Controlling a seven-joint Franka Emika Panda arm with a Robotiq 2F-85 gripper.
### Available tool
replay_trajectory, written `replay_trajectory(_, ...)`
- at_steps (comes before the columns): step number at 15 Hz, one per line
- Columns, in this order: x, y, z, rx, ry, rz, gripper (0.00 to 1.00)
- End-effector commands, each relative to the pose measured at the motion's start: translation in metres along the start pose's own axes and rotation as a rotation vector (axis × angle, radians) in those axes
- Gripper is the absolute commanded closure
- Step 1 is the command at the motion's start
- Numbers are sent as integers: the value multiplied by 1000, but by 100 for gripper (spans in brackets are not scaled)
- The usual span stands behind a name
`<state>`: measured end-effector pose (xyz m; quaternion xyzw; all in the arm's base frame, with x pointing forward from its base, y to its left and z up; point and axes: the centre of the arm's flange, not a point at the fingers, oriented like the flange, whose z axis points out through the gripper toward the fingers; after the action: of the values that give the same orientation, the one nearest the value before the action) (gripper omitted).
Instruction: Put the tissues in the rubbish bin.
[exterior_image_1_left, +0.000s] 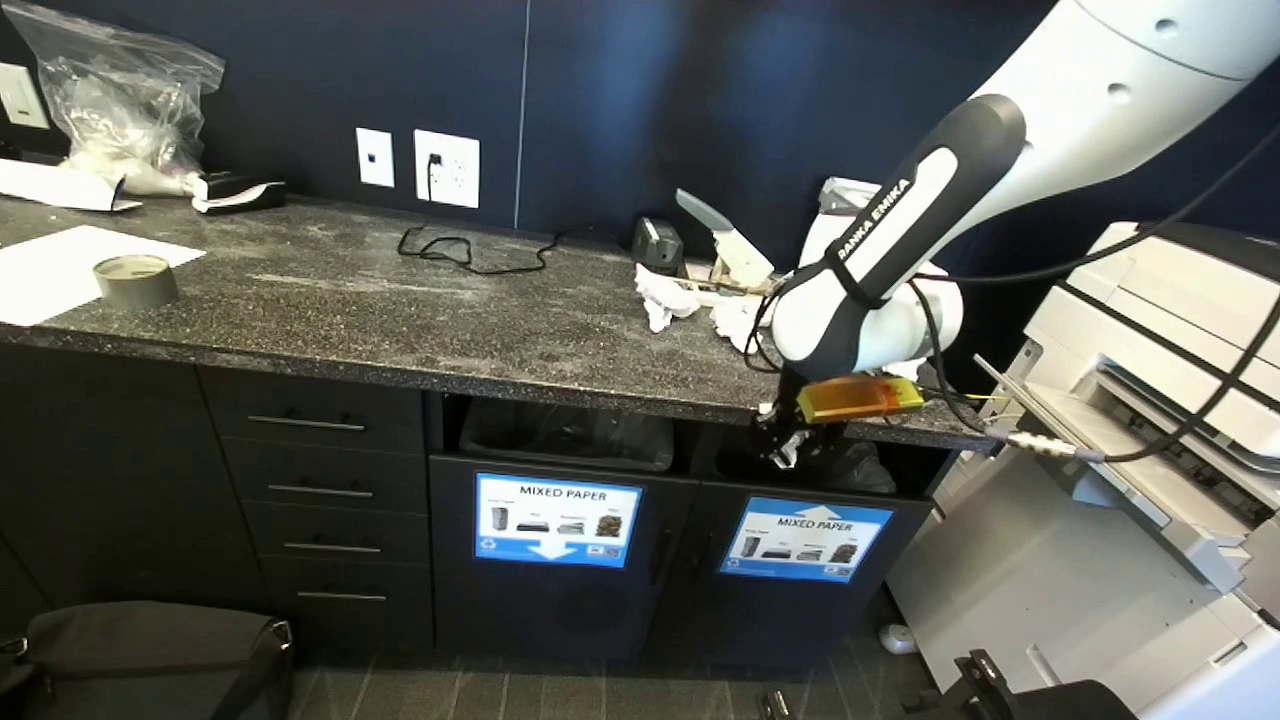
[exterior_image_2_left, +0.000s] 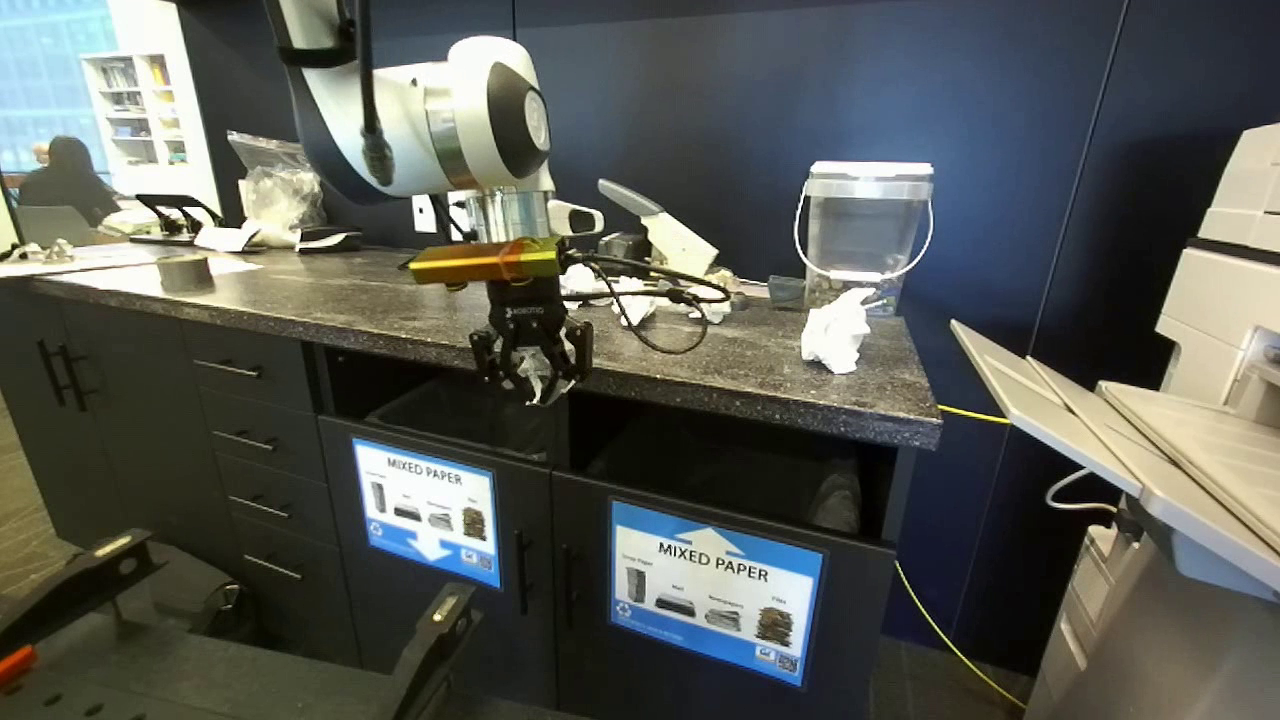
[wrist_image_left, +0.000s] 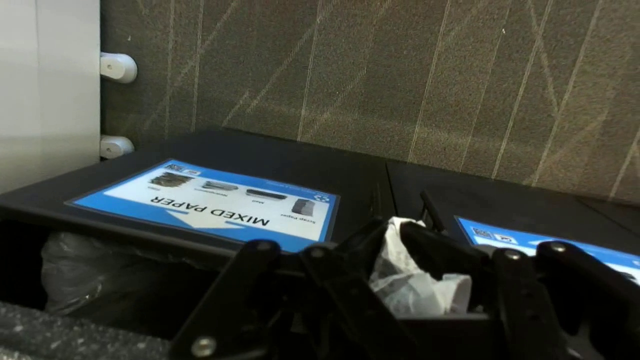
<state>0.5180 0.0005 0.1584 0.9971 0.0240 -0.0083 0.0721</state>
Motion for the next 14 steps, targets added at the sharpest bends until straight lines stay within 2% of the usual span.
replay_trajectory(1, -50, 3, 5, 20, 40, 22, 86)
replay_trajectory(6, -67, -1, 57, 40, 61, 38, 86)
replay_trajectory(14, -30, 22, 140, 38, 239, 187, 86)
